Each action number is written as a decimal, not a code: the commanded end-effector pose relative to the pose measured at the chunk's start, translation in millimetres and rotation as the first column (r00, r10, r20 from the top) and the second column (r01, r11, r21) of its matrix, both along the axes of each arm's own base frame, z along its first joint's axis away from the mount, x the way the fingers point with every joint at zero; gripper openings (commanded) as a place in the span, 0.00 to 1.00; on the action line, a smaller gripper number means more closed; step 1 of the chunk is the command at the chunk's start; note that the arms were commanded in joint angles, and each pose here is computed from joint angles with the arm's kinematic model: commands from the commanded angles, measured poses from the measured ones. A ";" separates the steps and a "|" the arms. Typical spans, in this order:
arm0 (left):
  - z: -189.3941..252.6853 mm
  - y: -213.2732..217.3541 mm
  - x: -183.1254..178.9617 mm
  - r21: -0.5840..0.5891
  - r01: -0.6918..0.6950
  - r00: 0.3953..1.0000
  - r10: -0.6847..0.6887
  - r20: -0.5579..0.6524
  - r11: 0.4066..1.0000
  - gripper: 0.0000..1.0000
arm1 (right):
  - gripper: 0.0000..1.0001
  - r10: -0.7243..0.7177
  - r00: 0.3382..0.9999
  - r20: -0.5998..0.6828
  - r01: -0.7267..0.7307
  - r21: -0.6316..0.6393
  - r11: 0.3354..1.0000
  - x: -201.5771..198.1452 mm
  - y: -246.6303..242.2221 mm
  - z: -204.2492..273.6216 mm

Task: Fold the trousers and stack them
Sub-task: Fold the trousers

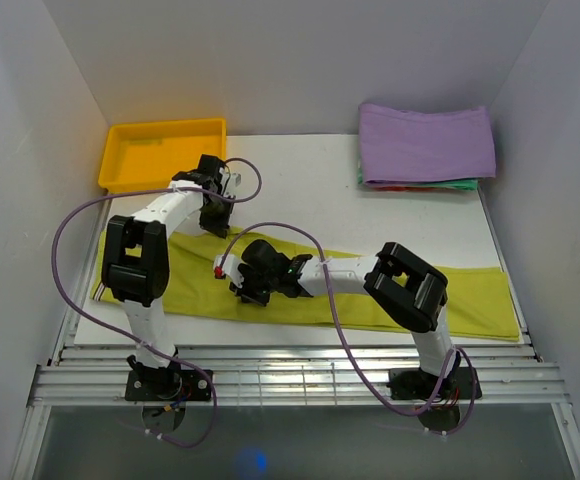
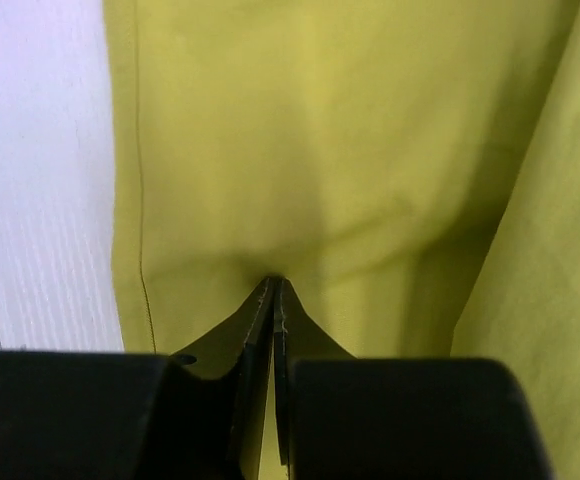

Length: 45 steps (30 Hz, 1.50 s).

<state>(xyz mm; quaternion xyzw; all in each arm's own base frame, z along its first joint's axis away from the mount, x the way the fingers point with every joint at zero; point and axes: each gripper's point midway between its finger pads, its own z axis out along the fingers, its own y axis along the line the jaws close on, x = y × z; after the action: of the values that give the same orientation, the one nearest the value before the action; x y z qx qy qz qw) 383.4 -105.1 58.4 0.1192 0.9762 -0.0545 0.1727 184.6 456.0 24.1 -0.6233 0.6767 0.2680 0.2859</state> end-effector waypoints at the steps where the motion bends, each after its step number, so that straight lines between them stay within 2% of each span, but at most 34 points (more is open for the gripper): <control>1: 26.0 8.7 59.9 0.036 0.014 0.983 -0.020 0.182 0.999 0.00 | 0.08 0.035 0.987 -0.156 -0.067 -0.206 0.976 -45.6 -46.0 -69.1; 7: 18.5 6.2 108.2 -0.021 0.054 0.977 -0.049 0.207 0.998 0.02 | 0.08 0.087 0.976 -0.202 -0.130 -0.207 0.970 -66.6 -50.7 -73.3; 9: 28.3 2.4 121.9 -0.031 0.084 0.970 -0.074 0.231 0.996 0.12 | 0.08 0.091 0.974 -0.209 -0.135 -0.209 0.968 -67.7 -50.8 -74.0; 10: 28.0 2.0 124.3 -0.034 0.086 0.971 -0.076 0.228 0.996 0.23 | 0.08 0.091 0.972 -0.215 -0.137 -0.211 0.968 -68.8 -51.1 -75.3; 13: 29.9 5.4 125.9 -0.032 0.090 0.970 -0.080 0.229 0.995 0.43 | 0.08 0.089 0.973 -0.215 -0.136 -0.211 0.968 -67.9 -50.7 -73.9; 17: 41.4 28.3 124.9 -0.016 0.047 0.963 -0.041 0.267 0.999 0.50 | 0.08 0.098 0.967 -0.234 -0.148 -0.206 0.967 -71.2 -50.9 -72.2; 21: 73.5 49.0 117.2 -0.064 0.041 0.949 -0.018 0.314 0.997 0.52 | 0.08 0.099 0.960 -0.263 -0.153 -0.193 0.969 -72.8 -52.9 -66.1; 25: 95.7 71.1 101.4 -0.087 0.022 0.933 0.011 0.360 0.996 0.56 | 0.09 0.108 0.950 -0.292 -0.148 -0.117 0.982 -66.1 -46.5 -41.0; 26: 103.8 90.4 103.3 -0.108 -0.010 0.920 0.052 0.389 0.994 0.56 | 0.10 0.116 0.948 -0.296 -0.151 -0.101 0.983 -64.8 -44.2 -35.9; 28: 117.6 91.2 96.8 -0.134 0.010 0.906 0.048 0.422 0.991 0.56 | 0.11 0.129 0.941 -0.314 -0.154 -0.055 0.987 -61.7 -40.9 -20.2; 31: 108.6 82.6 71.4 -0.173 0.075 0.927 -0.005 0.374 0.982 0.56 | 0.16 0.133 0.938 -0.319 -0.134 0.017 0.991 -53.2 -38.0 10.7; 32: 90.6 83.8 55.2 -0.184 0.065 0.945 -0.001 0.328 0.981 0.55 | 0.17 0.123 0.944 -0.306 -0.120 0.030 0.992 -47.4 -37.5 17.3; 35: 85.3 89.2 26.0 -0.218 0.057 0.952 0.013 0.307 0.974 0.54 | 0.19 0.061 0.960 -0.275 -0.040 0.079 0.996 -10.7 -39.1 44.8; 36: 69.1 91.8 10.3 -0.225 0.034 0.966 0.026 0.259 0.974 0.54 | 0.19 0.045 0.963 -0.267 -0.022 0.091 0.996 -0.2 -38.5 52.1; 41: 38.8 115.9 -31.5 -0.229 -0.070 0.982 0.107 0.152 0.971 0.52 | 0.20 -0.062 0.966 -0.251 0.069 0.018 0.997 52.1 -55.5 35.6; 45: 15.1 145.1 -47.1 -0.193 -0.168 0.978 0.189 0.094 0.967 0.52 | 0.19 -0.131 0.958 -0.255 0.113 -0.086 0.990 82.6 -67.9 -7.3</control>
<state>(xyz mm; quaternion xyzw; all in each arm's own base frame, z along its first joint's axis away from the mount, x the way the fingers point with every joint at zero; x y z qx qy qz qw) 337.5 21.7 64.0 0.0296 0.9650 -0.1404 0.2194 257.0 401.8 51.5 -0.5470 0.7320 0.3375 0.2259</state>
